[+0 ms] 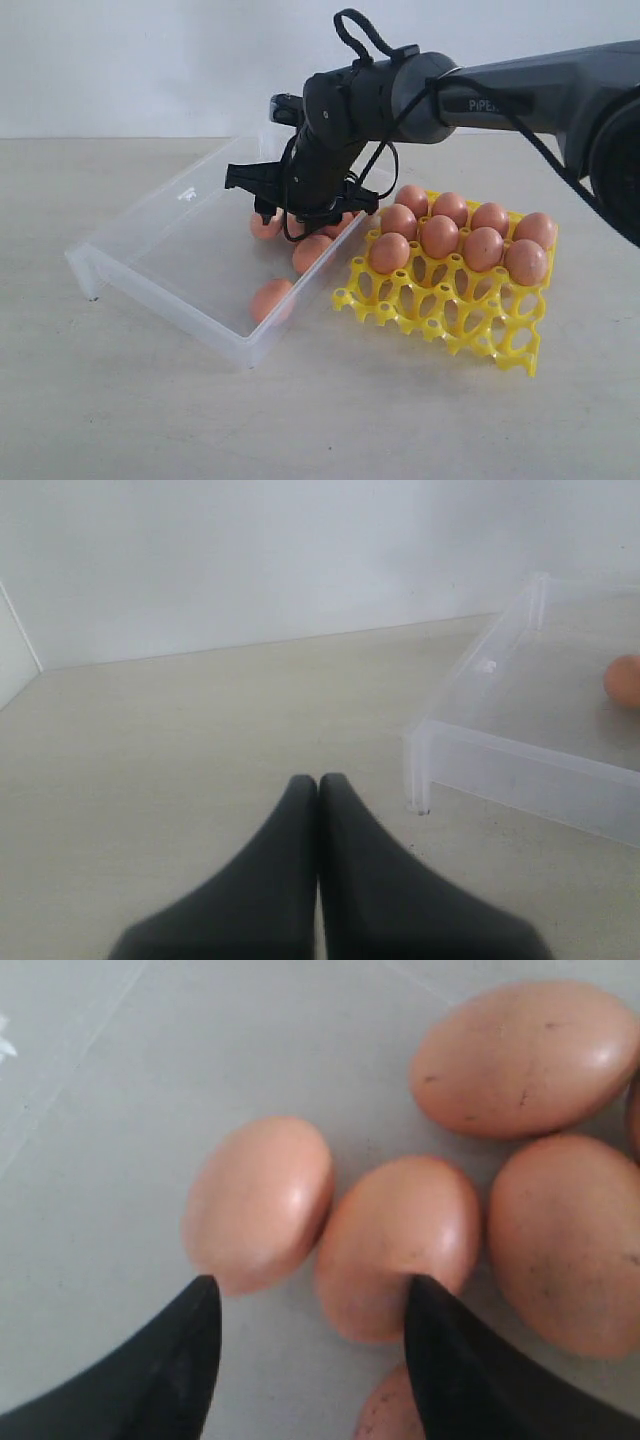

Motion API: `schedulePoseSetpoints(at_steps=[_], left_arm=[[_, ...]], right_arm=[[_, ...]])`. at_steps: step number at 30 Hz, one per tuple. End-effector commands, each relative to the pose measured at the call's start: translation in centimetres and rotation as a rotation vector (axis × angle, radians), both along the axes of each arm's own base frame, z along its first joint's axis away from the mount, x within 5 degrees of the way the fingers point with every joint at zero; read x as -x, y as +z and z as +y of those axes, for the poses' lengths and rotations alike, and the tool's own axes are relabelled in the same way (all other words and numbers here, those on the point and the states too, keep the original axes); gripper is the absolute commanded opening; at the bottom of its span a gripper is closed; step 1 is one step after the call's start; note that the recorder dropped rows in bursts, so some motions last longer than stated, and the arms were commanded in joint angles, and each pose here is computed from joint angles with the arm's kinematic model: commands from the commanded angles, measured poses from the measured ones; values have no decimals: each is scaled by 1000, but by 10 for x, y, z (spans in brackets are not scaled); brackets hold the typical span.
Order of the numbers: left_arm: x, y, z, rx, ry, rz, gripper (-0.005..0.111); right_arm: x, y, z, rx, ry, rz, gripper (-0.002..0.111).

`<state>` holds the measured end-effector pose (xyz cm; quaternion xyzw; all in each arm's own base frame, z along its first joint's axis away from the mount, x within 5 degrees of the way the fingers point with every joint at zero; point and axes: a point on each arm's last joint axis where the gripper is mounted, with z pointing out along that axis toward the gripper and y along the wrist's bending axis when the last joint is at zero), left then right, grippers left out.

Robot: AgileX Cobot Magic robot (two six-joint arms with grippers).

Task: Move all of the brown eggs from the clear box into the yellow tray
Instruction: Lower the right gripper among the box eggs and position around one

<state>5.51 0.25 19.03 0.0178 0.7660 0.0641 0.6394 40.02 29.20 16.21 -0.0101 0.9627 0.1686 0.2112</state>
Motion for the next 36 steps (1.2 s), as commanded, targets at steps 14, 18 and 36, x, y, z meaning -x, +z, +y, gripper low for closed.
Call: schedulePoseSetpoints(at_steps=[14, 18, 36], left_arm=[[0, 0, 0, 12, 4, -7, -4], [0, 0, 0, 12, 4, -7, -4], [0, 0, 0, 12, 4, -7, -4]], right_arm=[[-14, -25, 0, -91, -117, -10, 54], [-22, -19, 1, -179, -174, -71, 54], [-8, 31, 6, 45, 246, -305, 54]])
